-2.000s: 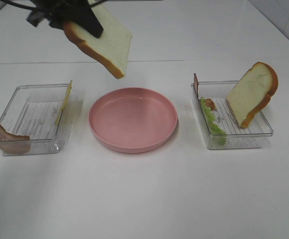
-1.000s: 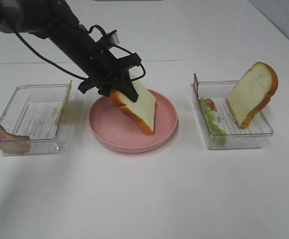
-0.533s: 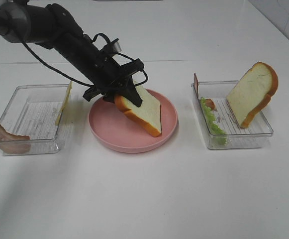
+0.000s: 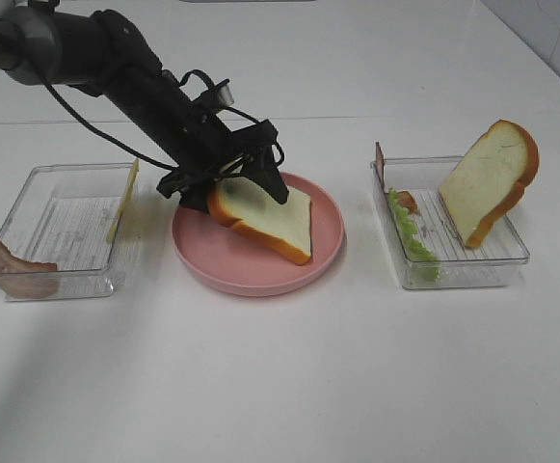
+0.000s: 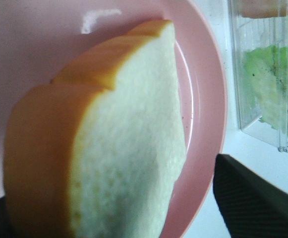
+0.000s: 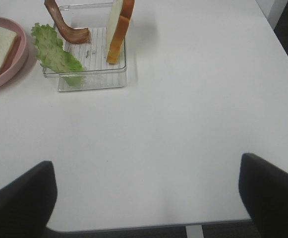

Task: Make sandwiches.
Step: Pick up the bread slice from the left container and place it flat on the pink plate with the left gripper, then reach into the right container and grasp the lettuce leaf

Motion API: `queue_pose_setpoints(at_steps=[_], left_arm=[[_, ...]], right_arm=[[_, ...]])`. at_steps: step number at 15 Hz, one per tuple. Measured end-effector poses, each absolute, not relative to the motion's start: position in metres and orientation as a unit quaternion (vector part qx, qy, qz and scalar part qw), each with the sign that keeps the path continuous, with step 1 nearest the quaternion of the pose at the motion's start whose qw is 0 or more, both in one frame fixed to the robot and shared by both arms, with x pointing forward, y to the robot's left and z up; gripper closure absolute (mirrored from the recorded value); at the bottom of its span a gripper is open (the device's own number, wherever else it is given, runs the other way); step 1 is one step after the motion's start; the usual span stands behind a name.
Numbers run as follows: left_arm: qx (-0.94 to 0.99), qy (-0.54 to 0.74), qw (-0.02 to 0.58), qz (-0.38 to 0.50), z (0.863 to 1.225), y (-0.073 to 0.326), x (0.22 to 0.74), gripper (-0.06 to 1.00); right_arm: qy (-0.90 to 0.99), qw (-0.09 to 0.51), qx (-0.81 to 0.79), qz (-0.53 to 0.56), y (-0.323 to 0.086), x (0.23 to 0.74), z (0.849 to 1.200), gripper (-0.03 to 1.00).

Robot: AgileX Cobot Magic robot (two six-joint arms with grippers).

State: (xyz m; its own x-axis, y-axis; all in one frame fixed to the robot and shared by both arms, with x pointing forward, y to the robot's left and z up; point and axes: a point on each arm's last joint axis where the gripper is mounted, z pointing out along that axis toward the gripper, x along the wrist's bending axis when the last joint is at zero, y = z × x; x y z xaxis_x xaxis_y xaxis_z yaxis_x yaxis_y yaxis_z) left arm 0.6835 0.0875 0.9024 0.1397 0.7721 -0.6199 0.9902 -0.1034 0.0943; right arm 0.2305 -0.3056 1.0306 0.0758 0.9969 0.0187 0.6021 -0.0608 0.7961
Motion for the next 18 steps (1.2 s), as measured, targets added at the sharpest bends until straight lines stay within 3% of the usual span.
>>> queue_pose_setpoints(at_steps=[7, 13, 15, 18], left_arm=[[0.75, 0.63, 0.161, -0.124, 0.948, 0.109, 0.683, 0.22], [0.788, 0.588, 0.181, 0.008, 1.034, 0.108, 0.67, 0.14], [0.78, 0.592, 0.193, 0.059, 1.068, 0.136, 0.67, 0.14], [0.746, 0.624, 0.186, 0.138, 1.102, 0.216, 0.677, 0.14]], right_arm=[[0.606, 0.32, 0.66, 0.308, -0.306, 0.231, 1.031, 0.01], [0.606, 0.32, 0.66, 0.308, -0.306, 0.231, 1.031, 0.01], [0.606, 0.32, 0.66, 0.308, -0.306, 0.231, 1.031, 0.01], [0.606, 0.32, 0.66, 0.308, -0.306, 0.231, 1.031, 0.01]])
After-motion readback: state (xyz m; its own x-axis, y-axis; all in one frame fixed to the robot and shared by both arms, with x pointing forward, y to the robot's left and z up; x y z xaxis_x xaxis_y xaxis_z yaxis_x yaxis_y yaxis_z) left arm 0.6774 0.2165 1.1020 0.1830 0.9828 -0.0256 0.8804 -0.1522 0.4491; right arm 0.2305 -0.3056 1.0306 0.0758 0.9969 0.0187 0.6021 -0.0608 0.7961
